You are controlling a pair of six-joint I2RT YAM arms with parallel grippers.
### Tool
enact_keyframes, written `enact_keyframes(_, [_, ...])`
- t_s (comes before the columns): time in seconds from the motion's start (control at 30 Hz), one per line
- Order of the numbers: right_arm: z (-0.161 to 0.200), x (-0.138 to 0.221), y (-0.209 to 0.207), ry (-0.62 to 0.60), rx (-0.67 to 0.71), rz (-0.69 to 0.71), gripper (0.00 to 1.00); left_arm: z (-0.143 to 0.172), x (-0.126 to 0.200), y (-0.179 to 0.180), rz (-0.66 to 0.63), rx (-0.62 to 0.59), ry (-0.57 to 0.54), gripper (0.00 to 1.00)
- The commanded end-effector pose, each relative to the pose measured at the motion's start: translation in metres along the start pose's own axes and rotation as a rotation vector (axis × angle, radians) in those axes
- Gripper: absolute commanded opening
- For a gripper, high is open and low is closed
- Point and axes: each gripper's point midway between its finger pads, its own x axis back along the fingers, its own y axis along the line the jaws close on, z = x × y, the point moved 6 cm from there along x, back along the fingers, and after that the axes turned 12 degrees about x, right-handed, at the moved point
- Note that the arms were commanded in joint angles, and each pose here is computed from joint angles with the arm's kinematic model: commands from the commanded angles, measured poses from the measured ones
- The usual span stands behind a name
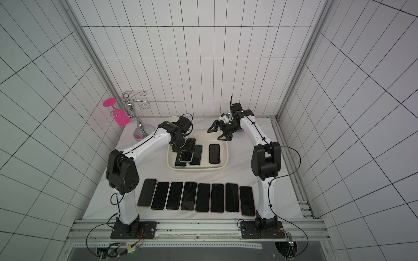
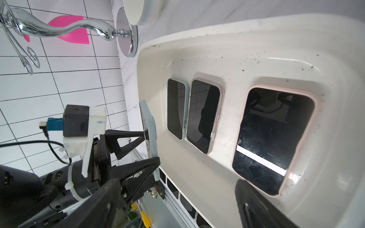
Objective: Take the phone out of the storage box
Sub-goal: Pick up the phone from the storage box.
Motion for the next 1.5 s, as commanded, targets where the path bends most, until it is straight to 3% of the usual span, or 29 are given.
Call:
enact_keyframes(0.0, [0.004,-0.020,0.023,0.059,0.023,-0.069,0.91,0.001,0.022,-0.016,0.081,-0.050,-0.032,0.49])
enact_keyframes(0.2, [0.018,-0.055,0.014,0.147,-0.013,-0.078,0.81,0.005,0.021,-0.023,0.095,-0.064,-0.022,0.48])
enact_keyframes(0.43, [0.026,-0.073,0.018,0.195,-0.011,-0.092,0.76,0.007,0.019,-0.028,0.107,-0.071,-0.013,0.47])
enact_keyframes(0.6, [0.035,-0.082,0.021,0.232,-0.008,-0.116,0.67,0.008,0.018,-0.032,0.131,-0.079,-0.002,0.47])
enact_keyframes(0.67, [0.040,-0.087,0.026,0.255,-0.005,-0.146,0.59,0.009,0.018,-0.034,0.137,-0.084,0.003,0.46])
enact_keyframes(0.87, [0.049,-0.092,0.027,0.292,-0.013,-0.181,0.53,0.012,0.020,-0.039,0.170,-0.097,0.016,0.46])
enact_keyframes(0.97, [0.051,-0.092,0.028,0.301,-0.010,-0.191,0.44,0.012,0.021,-0.041,0.182,-0.103,0.017,0.46])
enact_keyframes(1.17, [0.062,-0.087,0.030,0.327,-0.012,-0.188,0.12,0.011,0.025,-0.043,0.194,-0.106,0.005,0.45])
enact_keyframes(1.2, [0.063,-0.085,0.029,0.327,-0.014,-0.186,0.11,0.011,0.027,-0.044,0.197,-0.106,0.002,0.47])
enact_keyframes(1.33, [0.069,-0.067,0.032,0.304,0.002,-0.162,0.04,0.008,0.038,-0.048,0.227,-0.102,-0.020,0.74])
enact_keyframes(1.47, [0.083,-0.026,0.028,0.263,0.006,-0.088,0.03,0.000,0.062,-0.053,0.280,-0.079,-0.060,0.83])
